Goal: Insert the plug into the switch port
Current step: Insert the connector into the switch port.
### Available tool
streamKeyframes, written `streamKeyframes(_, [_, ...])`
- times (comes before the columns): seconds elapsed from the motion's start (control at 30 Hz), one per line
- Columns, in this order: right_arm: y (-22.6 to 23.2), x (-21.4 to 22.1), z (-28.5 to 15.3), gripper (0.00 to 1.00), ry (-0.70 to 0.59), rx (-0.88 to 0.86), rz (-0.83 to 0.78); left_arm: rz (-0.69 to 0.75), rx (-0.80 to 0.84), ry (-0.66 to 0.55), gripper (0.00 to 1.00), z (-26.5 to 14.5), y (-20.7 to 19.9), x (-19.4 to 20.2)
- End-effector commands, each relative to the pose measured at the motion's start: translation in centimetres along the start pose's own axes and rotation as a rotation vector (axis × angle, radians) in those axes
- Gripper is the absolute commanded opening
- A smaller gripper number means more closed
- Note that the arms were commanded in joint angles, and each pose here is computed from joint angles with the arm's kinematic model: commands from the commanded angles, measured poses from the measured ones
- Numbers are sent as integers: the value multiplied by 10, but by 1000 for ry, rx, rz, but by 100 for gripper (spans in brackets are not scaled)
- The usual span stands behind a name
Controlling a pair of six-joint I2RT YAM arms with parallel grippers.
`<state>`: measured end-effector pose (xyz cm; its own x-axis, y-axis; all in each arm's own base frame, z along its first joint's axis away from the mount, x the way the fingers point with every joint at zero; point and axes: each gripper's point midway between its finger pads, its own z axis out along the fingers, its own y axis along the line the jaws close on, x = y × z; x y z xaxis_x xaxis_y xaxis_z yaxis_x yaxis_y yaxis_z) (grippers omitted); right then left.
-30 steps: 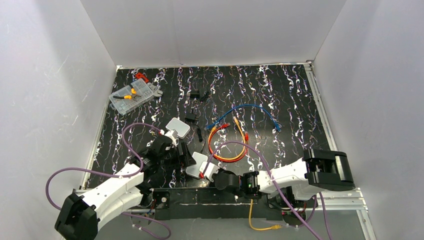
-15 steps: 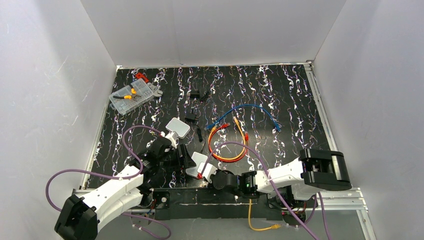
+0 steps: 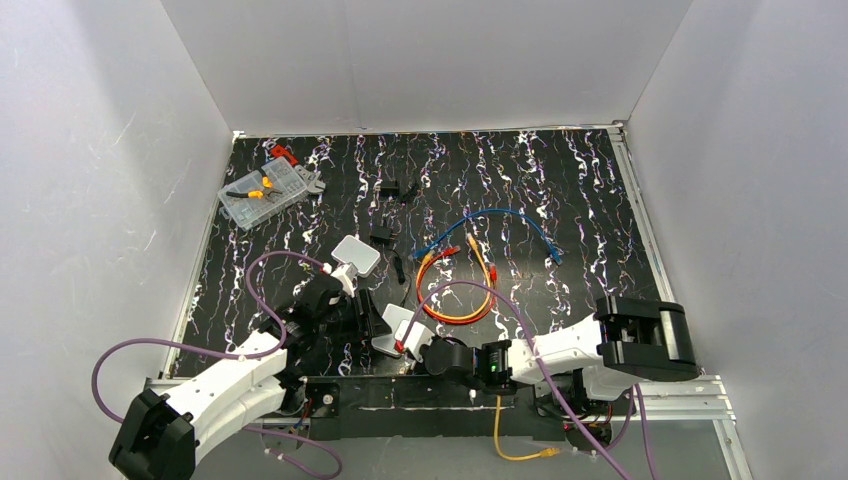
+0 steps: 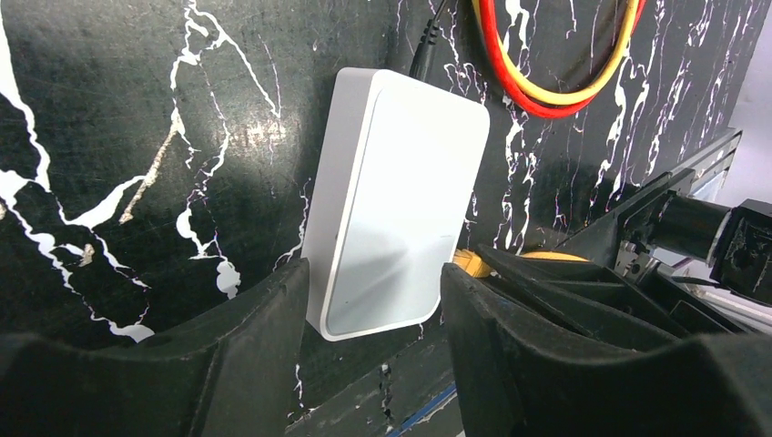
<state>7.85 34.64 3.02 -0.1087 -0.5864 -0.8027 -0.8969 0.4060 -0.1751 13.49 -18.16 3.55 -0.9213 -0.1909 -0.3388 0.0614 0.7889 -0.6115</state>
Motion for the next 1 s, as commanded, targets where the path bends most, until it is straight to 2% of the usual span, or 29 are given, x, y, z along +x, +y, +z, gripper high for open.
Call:
streamKeyframes(0.0, [6, -30, 6, 1, -76, -14, 52, 16, 10, 9, 53, 1, 2, 4])
streamKeyframes(0.97, [7, -43, 11, 1, -102, -14, 83, 38, 54, 42, 43, 1, 0, 13])
